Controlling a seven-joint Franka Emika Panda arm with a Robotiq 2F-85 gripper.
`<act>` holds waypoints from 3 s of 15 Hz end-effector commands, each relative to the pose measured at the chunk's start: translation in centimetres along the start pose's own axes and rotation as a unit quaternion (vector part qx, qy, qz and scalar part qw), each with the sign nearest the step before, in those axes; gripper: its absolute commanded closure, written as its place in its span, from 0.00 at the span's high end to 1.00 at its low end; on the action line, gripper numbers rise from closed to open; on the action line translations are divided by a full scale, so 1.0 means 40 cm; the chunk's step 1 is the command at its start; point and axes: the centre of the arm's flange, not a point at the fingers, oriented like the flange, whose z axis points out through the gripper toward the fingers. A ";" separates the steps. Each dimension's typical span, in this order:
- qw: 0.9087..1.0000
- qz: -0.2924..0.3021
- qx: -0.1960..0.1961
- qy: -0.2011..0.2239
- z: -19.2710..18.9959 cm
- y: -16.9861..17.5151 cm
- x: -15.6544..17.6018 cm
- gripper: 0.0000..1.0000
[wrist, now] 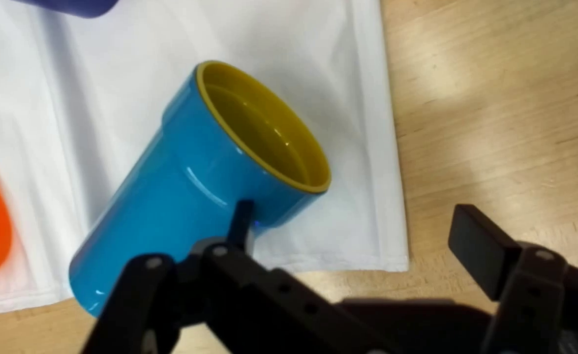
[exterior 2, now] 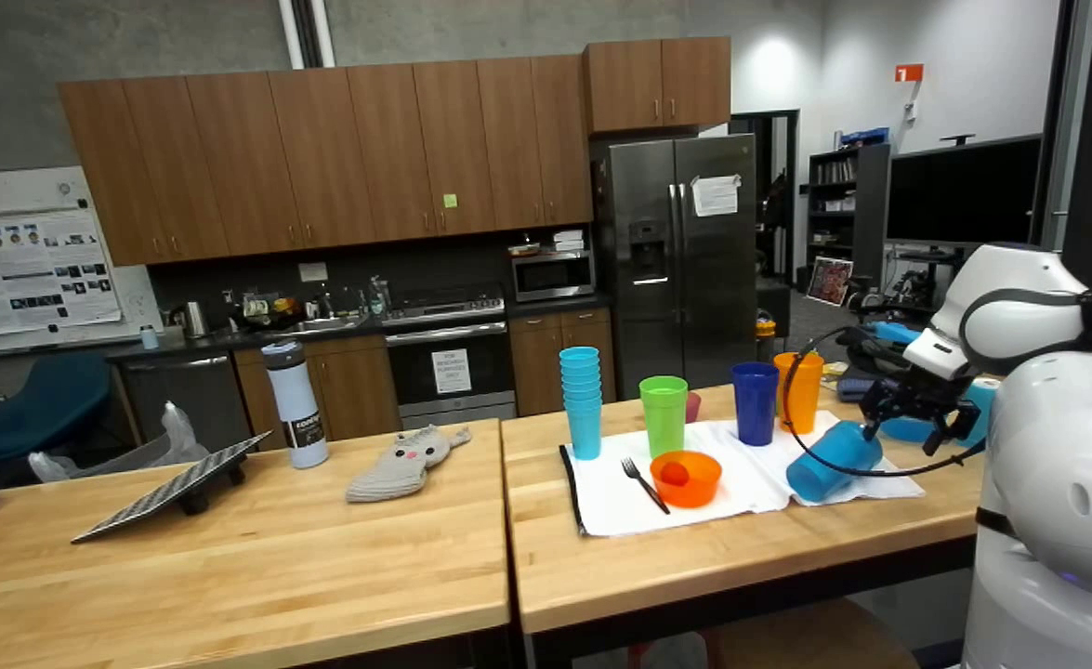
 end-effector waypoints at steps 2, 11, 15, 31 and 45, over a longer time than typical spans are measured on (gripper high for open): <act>0.996 0.074 -0.011 0.039 0.006 0.132 -0.124 1.00; 0.992 0.095 -0.033 0.070 0.011 0.368 -0.233 1.00; 0.992 0.098 -0.030 0.071 0.013 0.356 -0.230 1.00; 0.993 0.084 -0.035 0.076 0.028 0.258 -0.184 1.00; 0.996 0.067 0.002 0.063 0.025 0.564 -0.430 1.00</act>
